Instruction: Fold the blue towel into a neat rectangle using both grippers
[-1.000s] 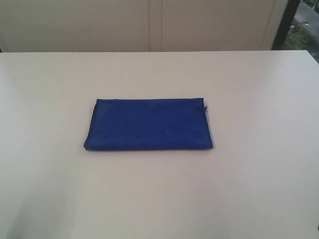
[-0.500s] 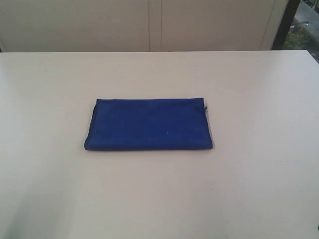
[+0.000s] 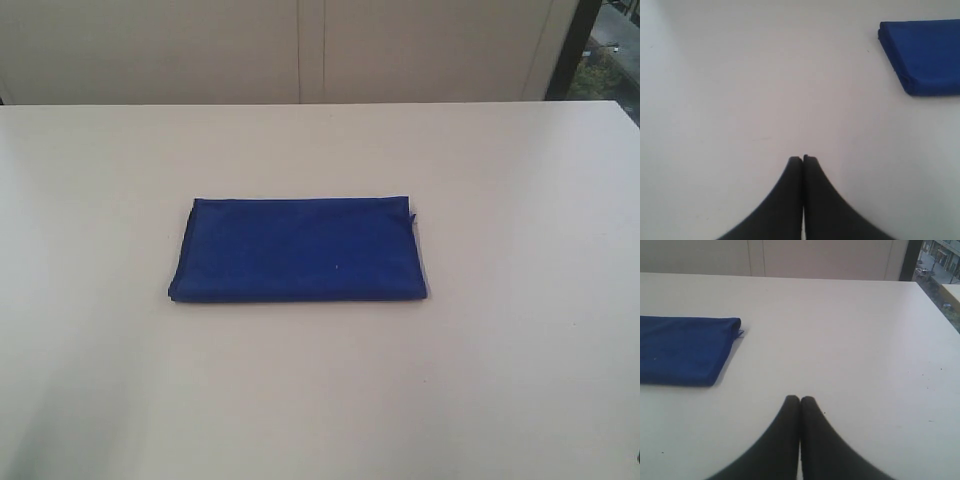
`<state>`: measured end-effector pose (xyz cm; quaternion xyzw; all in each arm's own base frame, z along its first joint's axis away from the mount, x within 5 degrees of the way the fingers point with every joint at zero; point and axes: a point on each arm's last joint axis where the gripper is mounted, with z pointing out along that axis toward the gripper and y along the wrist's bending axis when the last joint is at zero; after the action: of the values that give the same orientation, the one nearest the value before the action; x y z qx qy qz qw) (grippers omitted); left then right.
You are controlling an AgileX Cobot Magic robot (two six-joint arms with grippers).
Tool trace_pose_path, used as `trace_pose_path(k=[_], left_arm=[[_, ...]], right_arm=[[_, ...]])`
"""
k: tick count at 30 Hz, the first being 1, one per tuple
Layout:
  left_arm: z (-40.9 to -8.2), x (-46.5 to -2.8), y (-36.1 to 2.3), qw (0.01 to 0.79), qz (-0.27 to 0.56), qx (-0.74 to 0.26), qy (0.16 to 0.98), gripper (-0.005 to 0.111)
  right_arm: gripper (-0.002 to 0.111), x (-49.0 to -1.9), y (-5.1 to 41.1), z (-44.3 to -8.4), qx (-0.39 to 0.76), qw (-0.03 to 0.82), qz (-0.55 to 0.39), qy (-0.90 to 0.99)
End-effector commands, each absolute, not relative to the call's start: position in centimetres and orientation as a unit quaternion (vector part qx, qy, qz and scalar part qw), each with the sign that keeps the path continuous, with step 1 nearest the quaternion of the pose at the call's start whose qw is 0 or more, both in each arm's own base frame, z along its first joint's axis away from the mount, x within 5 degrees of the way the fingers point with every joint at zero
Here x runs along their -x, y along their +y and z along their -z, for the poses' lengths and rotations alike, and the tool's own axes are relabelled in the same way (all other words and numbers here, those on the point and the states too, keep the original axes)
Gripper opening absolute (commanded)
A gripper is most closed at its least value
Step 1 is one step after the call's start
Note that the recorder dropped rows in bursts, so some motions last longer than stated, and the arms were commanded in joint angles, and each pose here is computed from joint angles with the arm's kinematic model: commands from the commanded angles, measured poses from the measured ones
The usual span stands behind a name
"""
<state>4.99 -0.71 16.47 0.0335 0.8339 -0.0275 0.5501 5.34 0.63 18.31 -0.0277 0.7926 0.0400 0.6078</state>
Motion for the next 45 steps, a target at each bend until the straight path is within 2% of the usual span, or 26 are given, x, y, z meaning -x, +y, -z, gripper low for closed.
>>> trace_pose_path(k=[1, 45], left_arm=[[-16.31, -5.00, -0.72, 0.552, 0.032, -0.028, 0.833, 0.000], [-16.32, -5.00, -0.72, 0.552, 0.032, -0.028, 0.833, 0.000]], right_arm=[[0.000, -5.33, 0.59, -18.27, 0.025, 0.612, -0.038, 0.790], [0.000, -5.33, 0.59, -18.27, 0.025, 0.612, -0.038, 0.790]])
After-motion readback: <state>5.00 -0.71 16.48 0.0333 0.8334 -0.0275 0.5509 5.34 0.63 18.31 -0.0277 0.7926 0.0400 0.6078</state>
